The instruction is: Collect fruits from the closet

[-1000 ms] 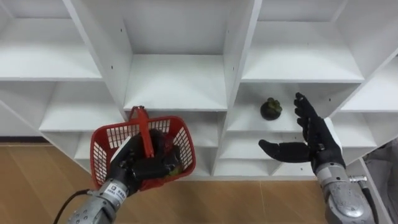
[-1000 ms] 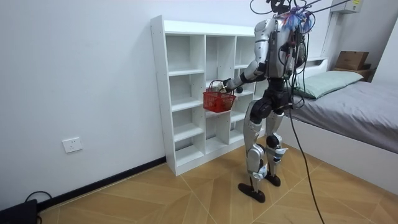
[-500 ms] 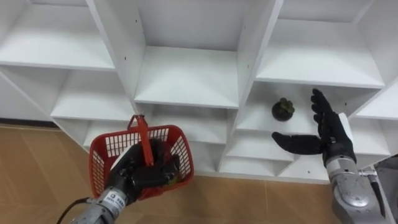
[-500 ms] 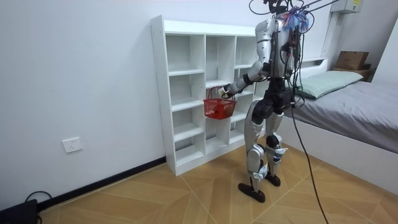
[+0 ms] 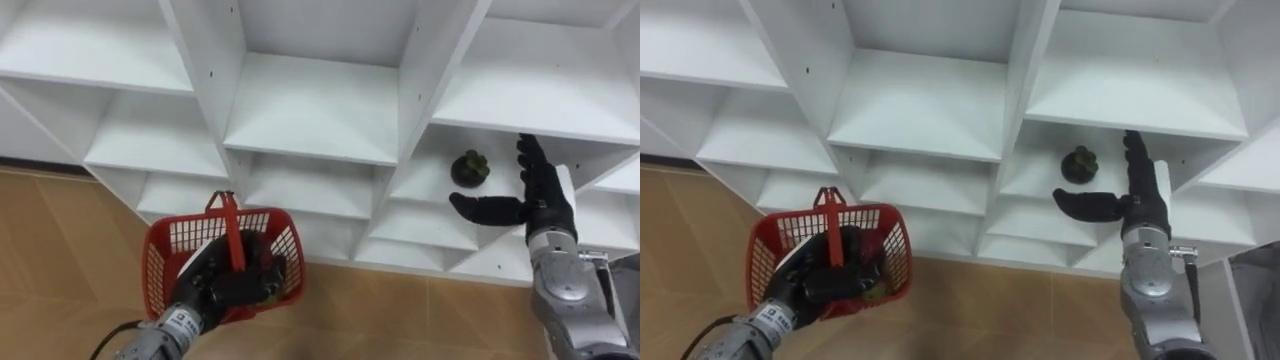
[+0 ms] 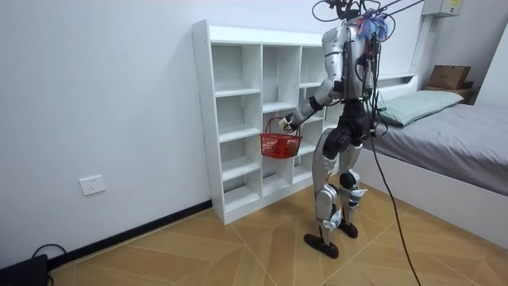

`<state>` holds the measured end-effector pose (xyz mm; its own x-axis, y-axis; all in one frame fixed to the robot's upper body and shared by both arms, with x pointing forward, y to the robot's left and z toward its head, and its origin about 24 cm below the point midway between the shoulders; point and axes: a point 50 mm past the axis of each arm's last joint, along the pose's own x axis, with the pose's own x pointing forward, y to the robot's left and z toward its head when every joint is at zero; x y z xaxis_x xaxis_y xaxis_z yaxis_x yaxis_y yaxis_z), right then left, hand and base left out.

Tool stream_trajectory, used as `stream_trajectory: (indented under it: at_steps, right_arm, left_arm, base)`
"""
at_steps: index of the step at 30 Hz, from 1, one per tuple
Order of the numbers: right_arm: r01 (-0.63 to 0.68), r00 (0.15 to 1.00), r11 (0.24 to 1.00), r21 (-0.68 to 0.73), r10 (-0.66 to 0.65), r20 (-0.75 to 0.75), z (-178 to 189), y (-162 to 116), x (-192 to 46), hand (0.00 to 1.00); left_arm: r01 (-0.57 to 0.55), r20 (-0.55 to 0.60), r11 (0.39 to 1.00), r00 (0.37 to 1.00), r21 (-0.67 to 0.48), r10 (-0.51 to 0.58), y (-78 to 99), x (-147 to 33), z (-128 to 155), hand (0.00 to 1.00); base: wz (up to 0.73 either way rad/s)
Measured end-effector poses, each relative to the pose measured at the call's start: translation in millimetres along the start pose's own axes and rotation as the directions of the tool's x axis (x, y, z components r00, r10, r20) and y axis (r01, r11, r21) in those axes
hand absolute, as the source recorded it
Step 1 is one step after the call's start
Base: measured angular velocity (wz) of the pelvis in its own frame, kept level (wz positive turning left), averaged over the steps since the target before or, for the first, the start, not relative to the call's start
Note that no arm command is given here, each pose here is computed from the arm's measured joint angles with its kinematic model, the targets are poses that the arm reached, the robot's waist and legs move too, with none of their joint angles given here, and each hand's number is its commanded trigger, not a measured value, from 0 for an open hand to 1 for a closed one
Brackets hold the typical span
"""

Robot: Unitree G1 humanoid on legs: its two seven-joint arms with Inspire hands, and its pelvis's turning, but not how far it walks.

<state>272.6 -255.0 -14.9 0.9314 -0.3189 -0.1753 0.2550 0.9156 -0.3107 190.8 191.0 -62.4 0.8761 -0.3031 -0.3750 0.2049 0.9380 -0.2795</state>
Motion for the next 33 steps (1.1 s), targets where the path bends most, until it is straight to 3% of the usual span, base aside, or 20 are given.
stream_trajectory:
  at_steps: [10,33]
  right_arm:
    - [0.040,0.999,0.999,-0.013,-0.040,0.027,16.1,-2.9,14.6,0.00]
    - [0.076,0.997,0.997,-0.026,-0.076,-0.024,28.4,-8.4,34.5,0.00]
  left_arm:
    - [-0.002,-0.007,1.000,1.000,0.006,0.002,2.0,8.2,3.4,1.00]
    - [0.089,0.015,0.993,0.996,0.071,-0.091,-15.0,29.9,21.9,1.00]
  base:
    - [0.03]
    - [0.03]
